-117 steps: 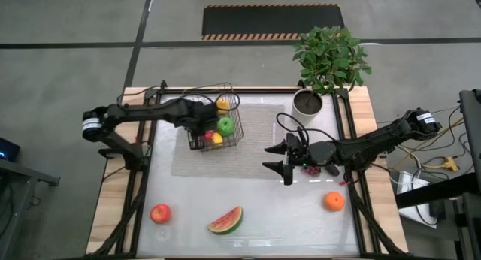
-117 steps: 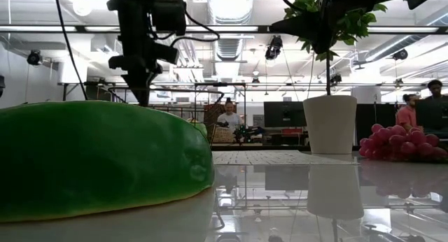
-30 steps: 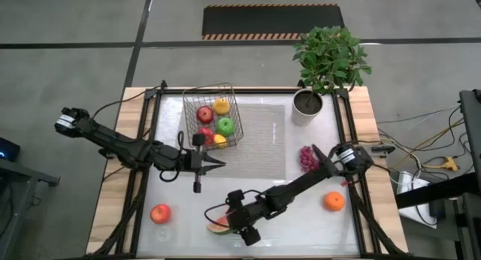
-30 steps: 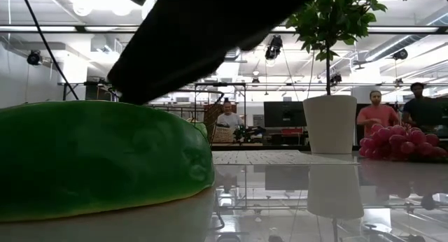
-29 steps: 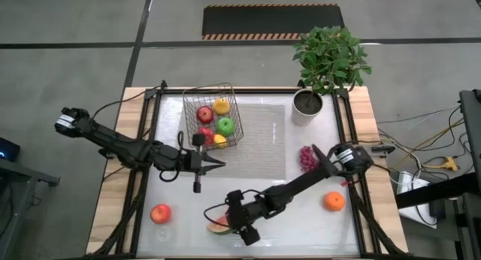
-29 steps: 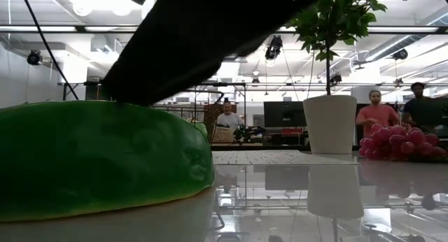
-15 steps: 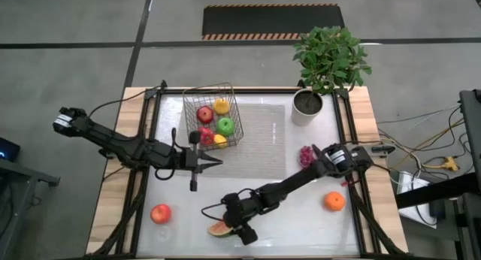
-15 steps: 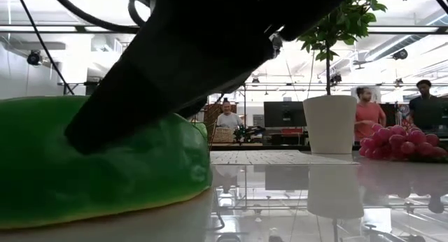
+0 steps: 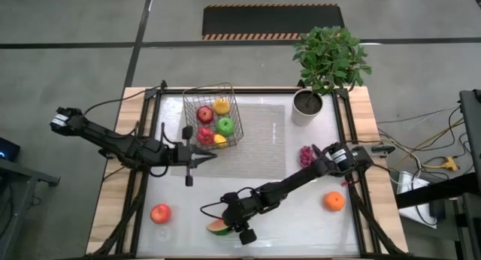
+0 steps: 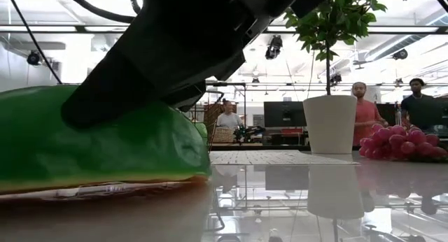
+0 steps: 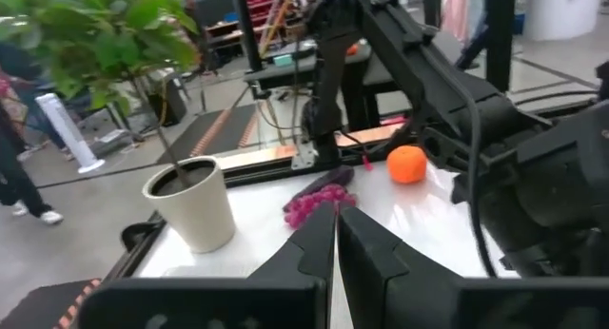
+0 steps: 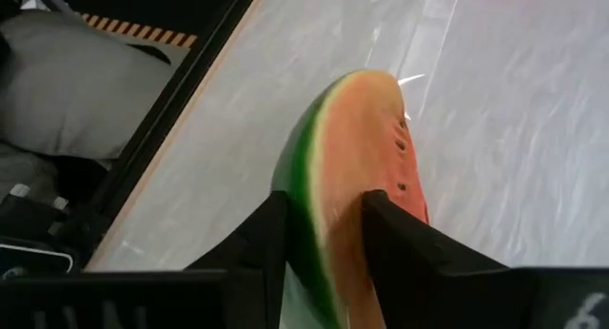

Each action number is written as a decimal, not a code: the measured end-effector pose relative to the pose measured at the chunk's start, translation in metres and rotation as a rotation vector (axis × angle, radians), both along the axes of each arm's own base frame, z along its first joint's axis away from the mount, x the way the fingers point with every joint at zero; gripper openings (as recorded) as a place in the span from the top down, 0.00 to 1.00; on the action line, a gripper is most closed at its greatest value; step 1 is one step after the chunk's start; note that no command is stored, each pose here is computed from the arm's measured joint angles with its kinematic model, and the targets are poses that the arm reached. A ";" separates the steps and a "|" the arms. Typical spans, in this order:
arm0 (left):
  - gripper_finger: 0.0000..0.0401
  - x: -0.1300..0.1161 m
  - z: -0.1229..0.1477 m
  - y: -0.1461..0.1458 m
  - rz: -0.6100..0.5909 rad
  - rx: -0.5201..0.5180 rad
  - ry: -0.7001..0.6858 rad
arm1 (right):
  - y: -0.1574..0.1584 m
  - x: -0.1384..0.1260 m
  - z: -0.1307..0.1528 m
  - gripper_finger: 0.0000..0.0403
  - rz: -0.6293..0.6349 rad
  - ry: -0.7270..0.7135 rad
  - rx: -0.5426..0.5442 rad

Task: Build produce basket
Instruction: Put the red sliced watermelon into the brown wire basket

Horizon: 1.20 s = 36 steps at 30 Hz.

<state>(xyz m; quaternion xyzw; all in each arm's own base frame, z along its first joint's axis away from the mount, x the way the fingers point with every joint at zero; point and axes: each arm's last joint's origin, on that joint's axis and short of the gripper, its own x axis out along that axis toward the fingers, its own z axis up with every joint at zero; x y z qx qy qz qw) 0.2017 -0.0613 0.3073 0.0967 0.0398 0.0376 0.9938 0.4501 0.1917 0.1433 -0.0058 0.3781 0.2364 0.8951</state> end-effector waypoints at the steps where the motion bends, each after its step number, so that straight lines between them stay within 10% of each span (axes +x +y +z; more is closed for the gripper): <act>1: 1.00 -0.003 0.000 0.001 0.009 -0.001 -0.007 | 0.000 0.000 0.001 0.74 -0.001 0.002 -0.001; 15: 1.00 -0.032 -0.007 0.012 0.017 -0.018 -0.071 | -0.030 -0.025 0.093 0.74 -0.167 -0.059 -0.062; 28: 1.00 -0.053 0.006 0.021 0.040 0.033 -0.173 | -0.125 -0.053 0.176 0.74 -0.884 -0.187 -0.115; 36: 1.00 -0.063 0.006 0.026 0.105 0.061 -0.192 | -0.202 -0.032 0.172 0.74 -1.111 -0.201 0.171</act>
